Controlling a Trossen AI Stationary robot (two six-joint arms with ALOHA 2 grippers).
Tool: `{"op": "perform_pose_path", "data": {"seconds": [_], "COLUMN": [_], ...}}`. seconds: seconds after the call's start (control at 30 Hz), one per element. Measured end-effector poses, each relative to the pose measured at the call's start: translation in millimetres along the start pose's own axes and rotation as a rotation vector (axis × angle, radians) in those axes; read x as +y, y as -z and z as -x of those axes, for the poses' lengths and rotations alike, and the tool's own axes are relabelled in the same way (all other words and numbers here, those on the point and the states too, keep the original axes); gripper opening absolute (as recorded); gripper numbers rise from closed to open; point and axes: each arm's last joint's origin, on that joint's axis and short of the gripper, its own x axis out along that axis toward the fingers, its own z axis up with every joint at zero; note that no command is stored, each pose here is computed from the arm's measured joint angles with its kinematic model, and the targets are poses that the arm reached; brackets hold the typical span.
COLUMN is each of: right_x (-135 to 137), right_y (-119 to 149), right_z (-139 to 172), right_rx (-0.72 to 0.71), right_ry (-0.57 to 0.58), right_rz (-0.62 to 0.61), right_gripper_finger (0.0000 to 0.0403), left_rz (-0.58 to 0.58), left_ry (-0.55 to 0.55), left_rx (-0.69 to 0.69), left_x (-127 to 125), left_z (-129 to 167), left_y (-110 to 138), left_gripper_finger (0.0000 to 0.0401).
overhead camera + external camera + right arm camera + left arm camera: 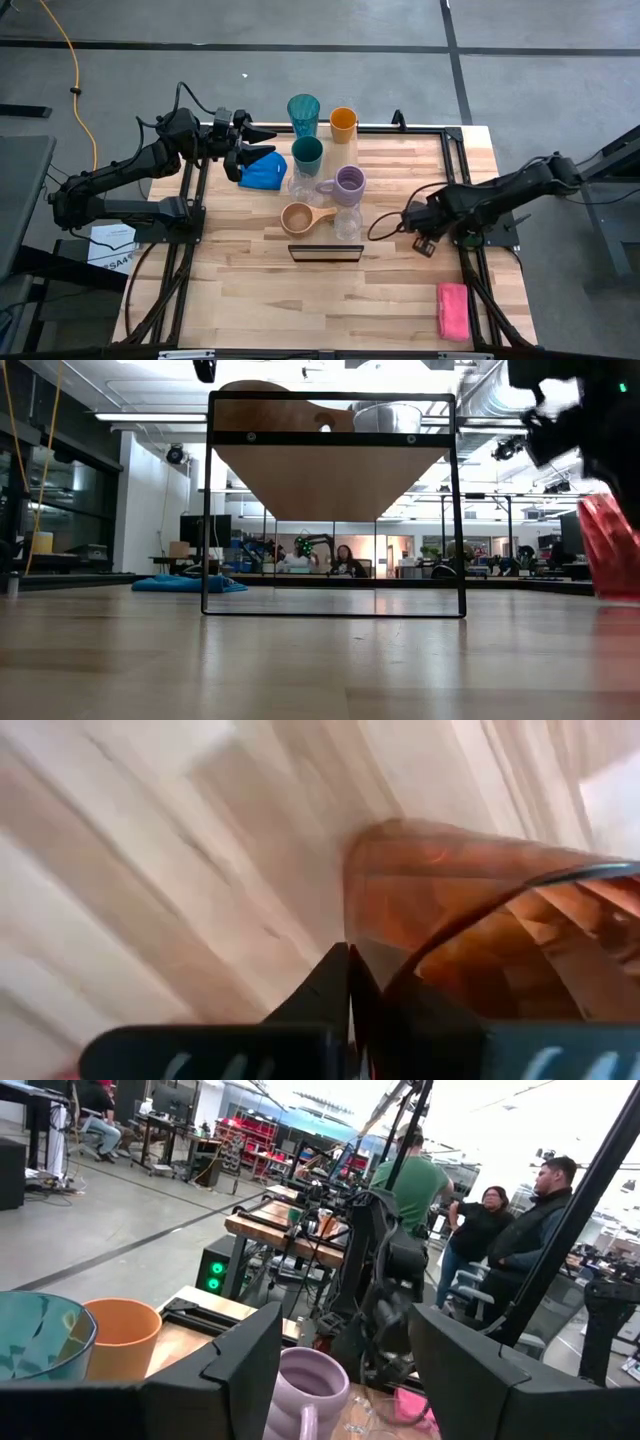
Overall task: Stack small to large cups/mugs on shelf
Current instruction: Move the orange cup to the top right of the table
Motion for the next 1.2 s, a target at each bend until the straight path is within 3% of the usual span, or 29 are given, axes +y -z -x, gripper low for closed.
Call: {"op": "perform_pose_path", "data": {"seconds": [0.17, 0.4, 0.57, 0.83, 1.03, 1.2], "right_x": [-1, -26, -41, -35, -33, -32], "right_y": [-3, -25, -59, -140, -191, -215], "right_z": [55, 162, 211, 230, 211, 199], "right_rx": [-0.103, -0.570, -0.765, -0.592, -0.432, -0.399], "right_ry": [-0.005, 0.075, 0.128, 0.103, 0.028, -0.076], "right_rz": [0.034, -0.031, 0.021, 0.276, 0.336, 0.340], "right_gripper_finger": [0.0003, 0.0001, 0.0001, 0.0000, 0.0000, 0.0000], "left_rz": [0.000, -0.001, 0.025, 0.026, 0.026, 0.026], "left_ry": [0.001, 0.001, 0.004, 0.004, 0.004, 0.003], "left_rx": [0.000, -0.001, -0.001, -0.002, -0.002, -0.003], "left_x": [0, 0, 0, 0, 0, 0], "left_z": [0, 0, 0, 0, 0, 0], "left_y": [0, 0, 0, 0, 0, 0], "left_gripper_finger": [0.0207, 0.0207, 0.0207, 0.0207, 0.0207, 0.0207]}}
